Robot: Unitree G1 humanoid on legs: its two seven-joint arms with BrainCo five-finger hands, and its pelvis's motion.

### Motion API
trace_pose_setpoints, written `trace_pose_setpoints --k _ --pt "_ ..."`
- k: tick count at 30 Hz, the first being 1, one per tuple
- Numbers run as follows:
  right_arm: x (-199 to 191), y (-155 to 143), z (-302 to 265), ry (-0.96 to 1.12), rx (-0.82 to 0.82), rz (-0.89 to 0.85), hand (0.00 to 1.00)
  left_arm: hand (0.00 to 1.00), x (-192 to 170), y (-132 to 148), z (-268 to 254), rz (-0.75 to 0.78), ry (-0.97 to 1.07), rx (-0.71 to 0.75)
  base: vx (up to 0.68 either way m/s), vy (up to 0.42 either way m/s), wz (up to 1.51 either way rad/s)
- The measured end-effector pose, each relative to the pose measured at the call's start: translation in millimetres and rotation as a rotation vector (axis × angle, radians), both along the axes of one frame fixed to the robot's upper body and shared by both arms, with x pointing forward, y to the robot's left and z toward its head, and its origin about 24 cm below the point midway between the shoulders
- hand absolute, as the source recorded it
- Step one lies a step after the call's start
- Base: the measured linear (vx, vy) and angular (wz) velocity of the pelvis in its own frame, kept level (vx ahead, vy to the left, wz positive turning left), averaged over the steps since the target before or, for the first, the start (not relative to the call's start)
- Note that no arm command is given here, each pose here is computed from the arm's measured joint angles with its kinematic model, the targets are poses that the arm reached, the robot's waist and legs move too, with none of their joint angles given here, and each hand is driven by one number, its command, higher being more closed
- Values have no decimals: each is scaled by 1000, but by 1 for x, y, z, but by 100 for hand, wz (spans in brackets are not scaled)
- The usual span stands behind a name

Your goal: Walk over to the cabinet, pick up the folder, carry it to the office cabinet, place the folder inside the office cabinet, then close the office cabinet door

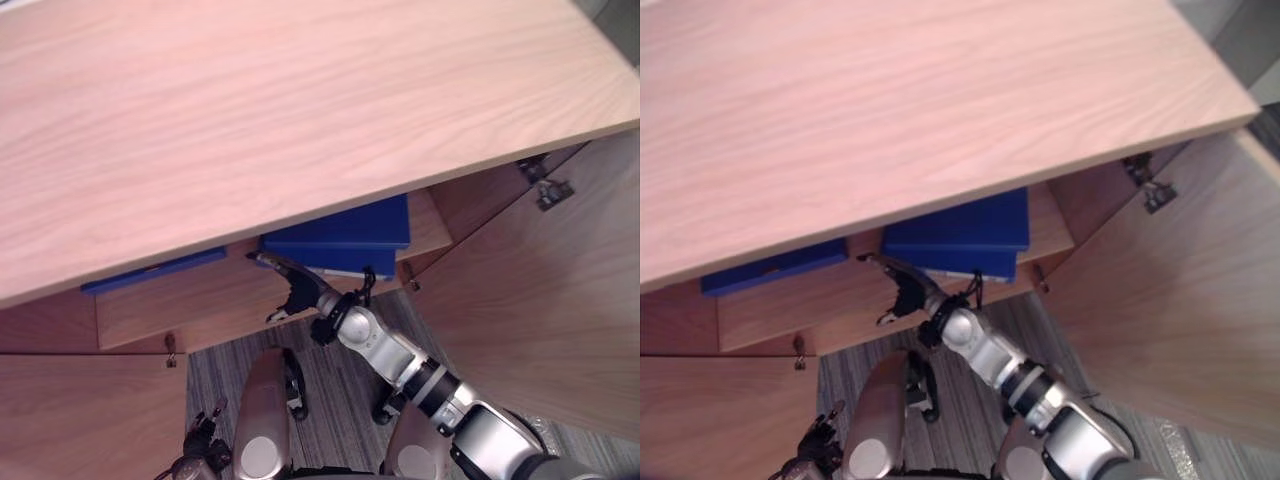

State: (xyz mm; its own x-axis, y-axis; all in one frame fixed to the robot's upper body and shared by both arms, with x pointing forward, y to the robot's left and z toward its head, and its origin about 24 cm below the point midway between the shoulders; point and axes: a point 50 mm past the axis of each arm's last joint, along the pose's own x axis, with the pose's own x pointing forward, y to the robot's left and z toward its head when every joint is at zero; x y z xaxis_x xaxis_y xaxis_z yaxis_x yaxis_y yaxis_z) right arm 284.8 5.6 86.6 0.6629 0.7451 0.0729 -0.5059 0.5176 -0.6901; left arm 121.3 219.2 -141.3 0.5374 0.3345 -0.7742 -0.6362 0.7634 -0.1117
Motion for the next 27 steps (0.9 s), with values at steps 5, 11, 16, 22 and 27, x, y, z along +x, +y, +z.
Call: trace_pose_setpoints --k 5,11,16,22,27 --pt "3 2 8 -55 -35 24 0 0 13 -5 3 -42 -27 5 18 72 14" --pt "15 0 30 -213 -136 26 0 0 23 -6 10 -72 -70 22 23 106 2" --pt "23 -11 43 -308 -195 -4 0 0 26 -10 15 -60 -106 22 39 39 5" --pt "30 -43 80 -432 -128 -102 0 0 37 -15 27 -52 -201 30 25 -13 6" --pt "24 -57 96 -512 -116 -112 0 0 33 -12 32 -42 -227 41 0 0 0"
